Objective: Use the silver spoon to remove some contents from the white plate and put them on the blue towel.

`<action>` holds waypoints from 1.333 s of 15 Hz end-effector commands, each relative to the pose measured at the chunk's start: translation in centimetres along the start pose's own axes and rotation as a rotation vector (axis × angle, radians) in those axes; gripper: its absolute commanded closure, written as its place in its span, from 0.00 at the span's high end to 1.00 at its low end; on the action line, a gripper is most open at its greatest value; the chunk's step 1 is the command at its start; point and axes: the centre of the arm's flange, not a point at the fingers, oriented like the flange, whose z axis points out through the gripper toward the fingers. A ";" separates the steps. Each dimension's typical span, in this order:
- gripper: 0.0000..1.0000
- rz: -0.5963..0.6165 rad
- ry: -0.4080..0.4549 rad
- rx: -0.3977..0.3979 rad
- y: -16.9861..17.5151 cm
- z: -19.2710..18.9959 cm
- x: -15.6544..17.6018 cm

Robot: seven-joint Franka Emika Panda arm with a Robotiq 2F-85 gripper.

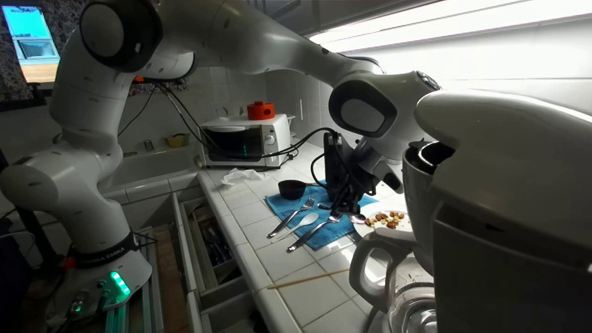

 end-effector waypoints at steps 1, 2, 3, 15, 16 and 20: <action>0.06 -0.010 -0.053 0.020 -0.8 -1.4 1.9; 0.06 -0.014 -0.062 0.024 -1.0 -1.7 2.0; 0.06 -0.020 -0.076 0.027 -1.1 -2.0 2.1; 0.06 0.007 -0.146 -0.002 -0.7 -0.8 5.1; 0.06 0.010 -0.146 -0.002 -0.8 -0.7 5.3; 0.06 0.017 -0.144 -0.005 -0.9 -0.9 6.0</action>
